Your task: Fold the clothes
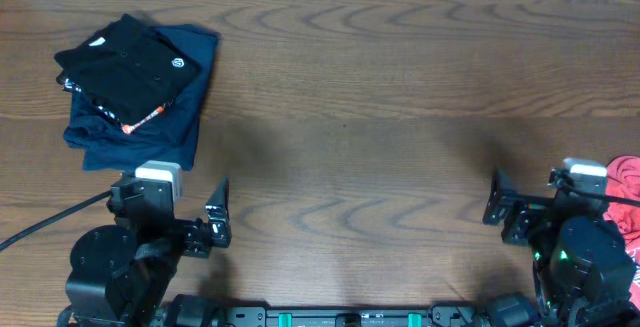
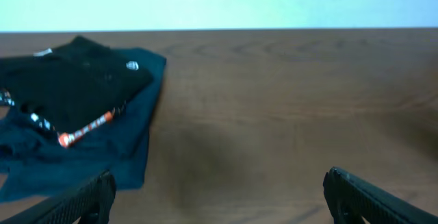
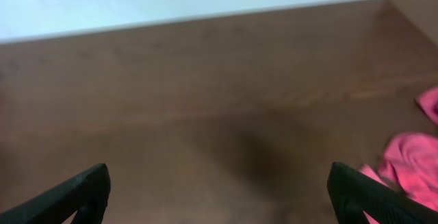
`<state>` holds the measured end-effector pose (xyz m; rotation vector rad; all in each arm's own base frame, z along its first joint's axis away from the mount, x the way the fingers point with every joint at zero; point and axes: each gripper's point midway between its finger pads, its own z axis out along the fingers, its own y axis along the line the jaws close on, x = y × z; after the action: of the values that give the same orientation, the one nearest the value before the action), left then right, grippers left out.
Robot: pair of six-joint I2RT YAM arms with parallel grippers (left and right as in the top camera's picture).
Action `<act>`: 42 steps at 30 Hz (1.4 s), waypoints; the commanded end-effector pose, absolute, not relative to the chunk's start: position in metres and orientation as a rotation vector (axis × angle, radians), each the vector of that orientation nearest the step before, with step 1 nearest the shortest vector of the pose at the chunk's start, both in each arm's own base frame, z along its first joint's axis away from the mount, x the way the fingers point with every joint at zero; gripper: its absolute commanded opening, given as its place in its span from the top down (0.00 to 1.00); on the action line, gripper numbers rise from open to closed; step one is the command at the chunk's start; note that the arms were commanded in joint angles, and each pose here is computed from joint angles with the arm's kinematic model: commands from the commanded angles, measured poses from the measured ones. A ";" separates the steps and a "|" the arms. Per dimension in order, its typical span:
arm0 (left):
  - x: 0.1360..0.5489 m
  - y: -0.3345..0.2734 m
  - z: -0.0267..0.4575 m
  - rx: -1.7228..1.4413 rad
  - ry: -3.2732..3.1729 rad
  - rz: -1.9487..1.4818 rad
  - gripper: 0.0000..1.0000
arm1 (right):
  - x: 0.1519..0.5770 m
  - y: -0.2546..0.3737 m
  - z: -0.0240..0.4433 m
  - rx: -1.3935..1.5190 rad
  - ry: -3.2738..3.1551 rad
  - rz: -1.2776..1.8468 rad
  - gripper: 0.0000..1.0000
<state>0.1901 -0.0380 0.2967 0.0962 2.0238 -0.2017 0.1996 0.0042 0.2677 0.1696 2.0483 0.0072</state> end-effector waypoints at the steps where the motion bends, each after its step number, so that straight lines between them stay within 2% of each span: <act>1: 0.188 -0.036 0.287 0.105 2.058 -0.177 0.02 | 0.193 0.002 0.256 0.166 2.093 -0.014 0.01; 6: 0.183 -0.035 0.279 0.106 2.098 -0.173 0.02 | 0.175 -0.013 0.237 0.209 2.163 -0.072 0.01; 11: 0.181 -0.035 0.275 0.106 2.113 -0.172 0.02 | 0.173 -0.017 0.242 0.174 2.080 -0.080 0.01; 16: 0.181 -0.035 0.275 0.106 2.113 -0.172 0.02 | 0.185 -0.006 0.234 0.036 1.930 -0.050 0.01; 32: 0.181 -0.035 0.275 0.106 2.113 -0.172 0.02 | 0.240 0.010 0.189 -0.047 1.605 -0.009 0.01; 39: 0.181 -0.035 0.275 0.106 2.113 -0.172 0.02 | 0.246 0.015 0.157 -0.070 1.643 0.015 0.01; 42: 0.181 -0.035 0.275 0.106 2.113 -0.172 0.02 | 0.246 0.018 0.157 -0.081 1.641 0.026 0.01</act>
<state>0.1812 -0.0367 0.2772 0.0985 2.1094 -0.1953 0.2460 0.0170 0.1576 -0.0584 1.6417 0.0306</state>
